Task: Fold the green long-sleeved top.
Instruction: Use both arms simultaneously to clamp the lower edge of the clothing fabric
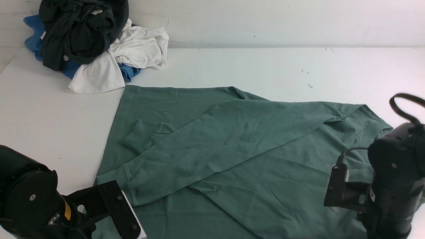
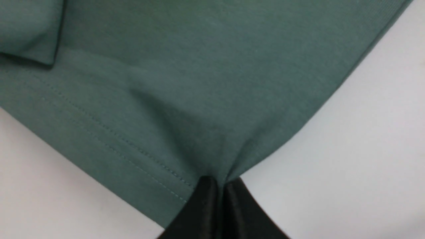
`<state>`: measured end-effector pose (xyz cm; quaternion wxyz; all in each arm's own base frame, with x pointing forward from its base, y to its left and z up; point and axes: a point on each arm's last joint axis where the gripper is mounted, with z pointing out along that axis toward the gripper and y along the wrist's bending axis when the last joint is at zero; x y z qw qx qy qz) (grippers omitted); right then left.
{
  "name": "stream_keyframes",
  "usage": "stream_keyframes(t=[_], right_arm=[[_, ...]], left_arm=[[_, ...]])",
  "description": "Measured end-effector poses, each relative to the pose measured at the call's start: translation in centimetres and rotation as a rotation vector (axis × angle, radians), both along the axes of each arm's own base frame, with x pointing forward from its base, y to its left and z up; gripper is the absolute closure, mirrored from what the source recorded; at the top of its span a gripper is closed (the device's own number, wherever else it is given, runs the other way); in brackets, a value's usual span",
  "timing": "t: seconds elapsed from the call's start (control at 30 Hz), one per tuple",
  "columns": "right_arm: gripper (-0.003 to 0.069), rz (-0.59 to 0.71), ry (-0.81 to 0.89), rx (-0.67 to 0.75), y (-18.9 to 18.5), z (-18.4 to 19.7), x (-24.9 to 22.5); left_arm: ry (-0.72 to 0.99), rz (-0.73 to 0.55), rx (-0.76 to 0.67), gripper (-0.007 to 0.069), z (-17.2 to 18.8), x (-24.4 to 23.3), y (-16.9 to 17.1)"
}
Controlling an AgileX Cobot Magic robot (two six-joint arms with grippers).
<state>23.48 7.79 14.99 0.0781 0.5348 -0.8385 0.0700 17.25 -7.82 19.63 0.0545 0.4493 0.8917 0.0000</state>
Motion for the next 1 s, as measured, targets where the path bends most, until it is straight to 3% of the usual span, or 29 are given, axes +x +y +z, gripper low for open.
stream_keyframes(t=[0.27,0.5,0.77,0.87,1.0], right_arm=[[0.0179,-0.025,-0.152,0.017,-0.1,1.1,0.6],[0.0179,0.082,-0.266,0.094,0.1,3.3,0.6],[0.0188,0.161,-0.219,0.149,1.0,1.7,1.1],[0.0232,0.177,-0.182,0.14,1.1,0.7,1.2],[0.0347,0.17,-0.16,0.141,1.1,0.4,1.2]], left_arm=[[-0.007,0.003,-0.009,0.0622,0.0,0.1,-0.1],[-0.012,0.003,-0.012,0.0622,0.0,0.1,-0.1],[-0.014,0.002,-0.013,0.0622,0.0,0.1,-0.1],[-0.014,0.002,-0.013,0.0622,0.0,0.1,-0.1],[-0.014,0.002,-0.013,0.0622,0.0,0.1,-0.1]])
